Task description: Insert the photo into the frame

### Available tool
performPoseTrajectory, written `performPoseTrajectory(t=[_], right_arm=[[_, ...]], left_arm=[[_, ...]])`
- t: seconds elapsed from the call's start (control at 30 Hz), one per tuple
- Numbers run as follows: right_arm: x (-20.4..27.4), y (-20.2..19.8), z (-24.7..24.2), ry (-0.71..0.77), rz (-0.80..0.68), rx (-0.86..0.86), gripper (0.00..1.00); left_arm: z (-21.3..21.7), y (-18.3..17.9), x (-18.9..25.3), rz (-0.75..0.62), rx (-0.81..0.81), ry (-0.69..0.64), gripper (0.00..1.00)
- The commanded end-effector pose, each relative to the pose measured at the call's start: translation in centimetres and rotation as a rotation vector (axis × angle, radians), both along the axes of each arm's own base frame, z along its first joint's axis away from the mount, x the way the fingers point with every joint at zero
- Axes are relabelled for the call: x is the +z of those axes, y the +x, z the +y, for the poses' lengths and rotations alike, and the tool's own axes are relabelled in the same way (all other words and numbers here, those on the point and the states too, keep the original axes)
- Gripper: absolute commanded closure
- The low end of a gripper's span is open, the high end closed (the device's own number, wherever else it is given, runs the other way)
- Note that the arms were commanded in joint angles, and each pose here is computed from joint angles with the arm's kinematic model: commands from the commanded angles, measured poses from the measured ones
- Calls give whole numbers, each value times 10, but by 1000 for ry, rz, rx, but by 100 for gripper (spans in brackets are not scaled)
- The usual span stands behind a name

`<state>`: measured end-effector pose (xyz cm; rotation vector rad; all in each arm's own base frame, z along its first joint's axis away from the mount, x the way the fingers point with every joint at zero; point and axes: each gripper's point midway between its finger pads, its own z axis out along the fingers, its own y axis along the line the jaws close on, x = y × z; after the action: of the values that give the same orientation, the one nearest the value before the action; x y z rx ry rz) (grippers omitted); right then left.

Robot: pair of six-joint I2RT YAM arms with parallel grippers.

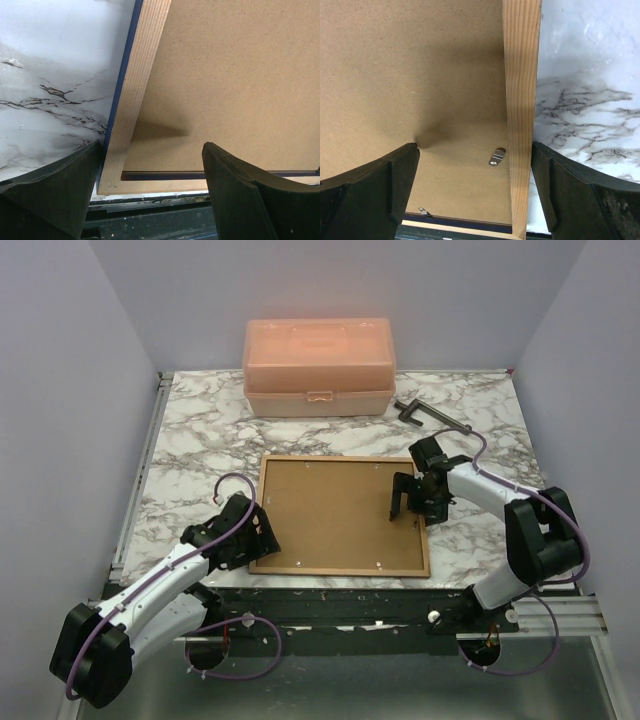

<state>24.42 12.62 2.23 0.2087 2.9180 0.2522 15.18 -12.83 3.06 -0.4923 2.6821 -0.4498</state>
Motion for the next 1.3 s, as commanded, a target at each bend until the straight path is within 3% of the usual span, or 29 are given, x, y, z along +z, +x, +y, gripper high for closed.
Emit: performPoseTrajectory(t=[0.0,0.23,0.5,0.7,1.07,1.27], right_arm=[[11,24,40,164,-21,48,0],[16,33,30,90,-46,44,0],[8,8,-4,-29,-56,-36,0],[7,12,-16,-31,-67,-93,1],[6,27,-39,-65,-88,-149,15],[-1,28,-43,-68,-76,-159,31]], left_arm=[[-11,-10,-5,47,-24,-49,17],[-9,-11,-10,63,-22,-35,17],[-9,-12,-13,72,-31,-29,17],[-10,-14,-17,74,-35,-36,17],[-9,-13,-16,75,-40,-31,17],[-9,-13,-17,78,-43,-29,17]])
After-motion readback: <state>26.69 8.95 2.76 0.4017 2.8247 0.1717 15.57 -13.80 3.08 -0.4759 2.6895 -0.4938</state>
